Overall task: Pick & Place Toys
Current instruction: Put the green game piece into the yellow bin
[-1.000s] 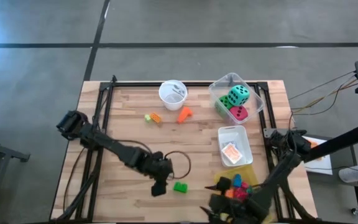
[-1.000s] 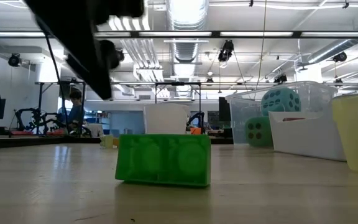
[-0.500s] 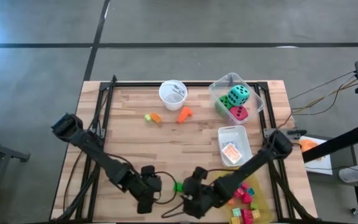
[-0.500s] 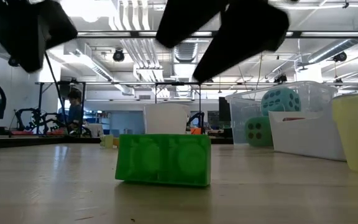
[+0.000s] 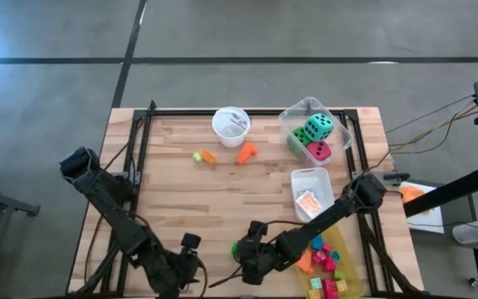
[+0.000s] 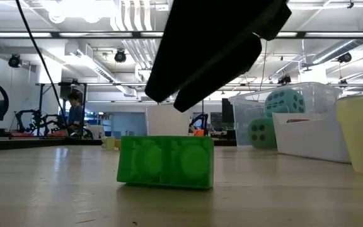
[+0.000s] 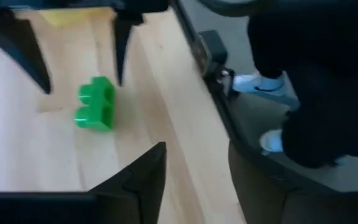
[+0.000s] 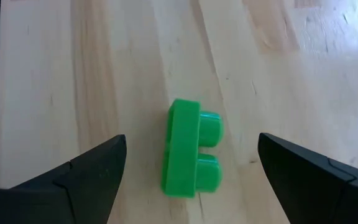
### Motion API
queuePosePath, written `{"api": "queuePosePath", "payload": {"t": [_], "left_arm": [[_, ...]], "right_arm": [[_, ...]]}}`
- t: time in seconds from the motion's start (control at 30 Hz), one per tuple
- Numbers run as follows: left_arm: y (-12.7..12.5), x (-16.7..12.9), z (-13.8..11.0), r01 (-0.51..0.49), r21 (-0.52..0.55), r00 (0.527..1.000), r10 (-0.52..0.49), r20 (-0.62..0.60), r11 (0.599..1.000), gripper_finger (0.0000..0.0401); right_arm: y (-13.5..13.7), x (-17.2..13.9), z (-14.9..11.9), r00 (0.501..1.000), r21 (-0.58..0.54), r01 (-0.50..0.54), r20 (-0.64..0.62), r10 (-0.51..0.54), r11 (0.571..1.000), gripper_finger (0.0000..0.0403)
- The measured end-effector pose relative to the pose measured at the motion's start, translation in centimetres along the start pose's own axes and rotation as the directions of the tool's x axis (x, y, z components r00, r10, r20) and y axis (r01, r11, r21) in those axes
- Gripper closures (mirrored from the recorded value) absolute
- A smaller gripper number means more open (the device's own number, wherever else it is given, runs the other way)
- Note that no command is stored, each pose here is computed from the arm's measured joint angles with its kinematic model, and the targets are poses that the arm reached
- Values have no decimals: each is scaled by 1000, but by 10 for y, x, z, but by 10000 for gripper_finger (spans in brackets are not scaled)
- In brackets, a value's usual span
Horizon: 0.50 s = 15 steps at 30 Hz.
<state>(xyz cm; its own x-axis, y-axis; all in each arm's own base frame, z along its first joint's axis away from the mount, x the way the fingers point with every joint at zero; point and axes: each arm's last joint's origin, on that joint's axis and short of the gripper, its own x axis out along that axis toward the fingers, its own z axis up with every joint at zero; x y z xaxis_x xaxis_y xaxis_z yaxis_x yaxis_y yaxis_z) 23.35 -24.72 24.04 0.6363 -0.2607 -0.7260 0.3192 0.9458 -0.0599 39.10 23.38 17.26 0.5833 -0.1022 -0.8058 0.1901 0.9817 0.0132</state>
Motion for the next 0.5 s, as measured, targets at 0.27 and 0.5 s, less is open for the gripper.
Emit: {"api": "queuePosePath", "payload": {"t": [0.27, 0.5], "left_arm": [[2, -1, -1, -29, 13, 1000, 29, 1, 999, 254], [5, -10, 4, -44, 0, 998, 44, 40, 999, 255]], "right_arm": [[-7, 5, 2, 1000, -48, 11, -6, -11, 999, 45], [-14, 13, 2, 1000, -44, -5, -10, 4, 999, 45]]}}
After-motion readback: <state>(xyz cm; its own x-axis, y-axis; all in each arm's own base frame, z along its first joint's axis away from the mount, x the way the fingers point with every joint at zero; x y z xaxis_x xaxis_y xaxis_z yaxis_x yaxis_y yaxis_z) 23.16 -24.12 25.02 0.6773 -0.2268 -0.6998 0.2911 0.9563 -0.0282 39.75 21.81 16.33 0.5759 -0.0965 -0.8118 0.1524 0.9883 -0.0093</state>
